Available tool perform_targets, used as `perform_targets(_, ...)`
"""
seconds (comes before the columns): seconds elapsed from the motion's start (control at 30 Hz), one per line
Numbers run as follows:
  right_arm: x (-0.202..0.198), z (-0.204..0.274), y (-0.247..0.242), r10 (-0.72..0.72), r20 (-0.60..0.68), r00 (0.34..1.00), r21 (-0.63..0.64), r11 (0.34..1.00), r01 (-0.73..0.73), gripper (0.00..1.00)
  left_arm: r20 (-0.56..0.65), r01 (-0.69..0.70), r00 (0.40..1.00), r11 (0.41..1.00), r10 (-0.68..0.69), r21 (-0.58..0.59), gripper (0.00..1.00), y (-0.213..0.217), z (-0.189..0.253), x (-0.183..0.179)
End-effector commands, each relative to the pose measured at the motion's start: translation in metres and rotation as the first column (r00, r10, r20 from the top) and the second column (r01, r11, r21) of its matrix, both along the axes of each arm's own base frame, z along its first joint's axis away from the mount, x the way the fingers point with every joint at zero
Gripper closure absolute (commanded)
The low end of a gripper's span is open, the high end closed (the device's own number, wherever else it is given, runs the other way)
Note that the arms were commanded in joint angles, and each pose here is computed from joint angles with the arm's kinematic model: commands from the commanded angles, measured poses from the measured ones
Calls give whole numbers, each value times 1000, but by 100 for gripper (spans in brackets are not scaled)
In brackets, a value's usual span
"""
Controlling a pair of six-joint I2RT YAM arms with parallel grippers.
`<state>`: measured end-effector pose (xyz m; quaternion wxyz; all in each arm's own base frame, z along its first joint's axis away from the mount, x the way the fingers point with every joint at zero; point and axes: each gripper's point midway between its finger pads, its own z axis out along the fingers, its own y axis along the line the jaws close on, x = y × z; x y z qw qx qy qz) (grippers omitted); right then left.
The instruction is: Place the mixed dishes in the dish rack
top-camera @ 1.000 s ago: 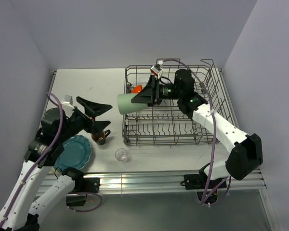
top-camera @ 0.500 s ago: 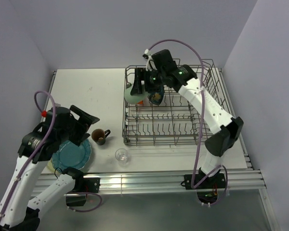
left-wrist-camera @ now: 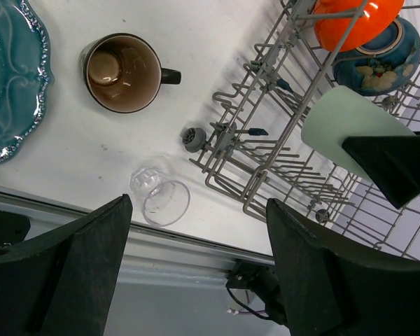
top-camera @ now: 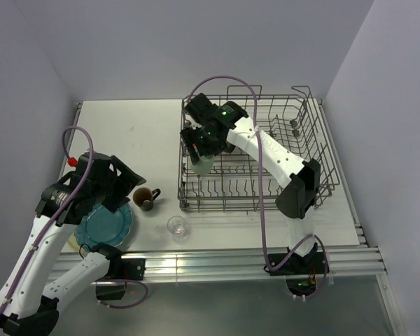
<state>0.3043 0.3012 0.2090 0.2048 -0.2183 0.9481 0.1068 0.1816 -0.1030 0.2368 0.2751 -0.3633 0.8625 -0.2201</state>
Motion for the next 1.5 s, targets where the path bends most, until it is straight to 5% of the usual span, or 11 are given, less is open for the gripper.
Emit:
perform_targets(0.0, 10, 11, 0, 3, 78, 997, -36, 999, -1, 100, 19, 20, 1000, 1000, -20, 16, 17, 0, 0, 3)
perform_targets(0.57, 31, -28, 27, 11, 49, 999, -61, 998, -8, 99, -8, 33, 999, 999, -33, 40, 14, 1, -10, 2)
perform_targets(0.67, 34, -39, 27, 11, 41, 999, -84, 996, -8, 84, -35, 41, 999, 997, -39, 58, 13, 0, -20, 5)
perform_targets(0.73, 35, -46, 25, 8, 36, 999, -101, 995, -4, 62, -65, 55, 997, 996, -50, 72, 13, -1, -29, 6)
perform_targets(1.0, 37, -45, 18, -6, 70, 998, -119, 993, 15, 4, -88, 83, 993, 994, -78, 65, 13, -10, -45, 16)
perform_targets(1.33, 28, 18, 21, -22, 151, 988, 39, 999, 16, 0, -155, 99, 984, 991, -85, 86, 17, -15, -73, 26)
perform_targets(1.47, 20, 54, 12, -41, 212, 976, 107, 994, 18, 0, -173, 107, 981, 991, -91, 85, 39, -17, -84, 31)
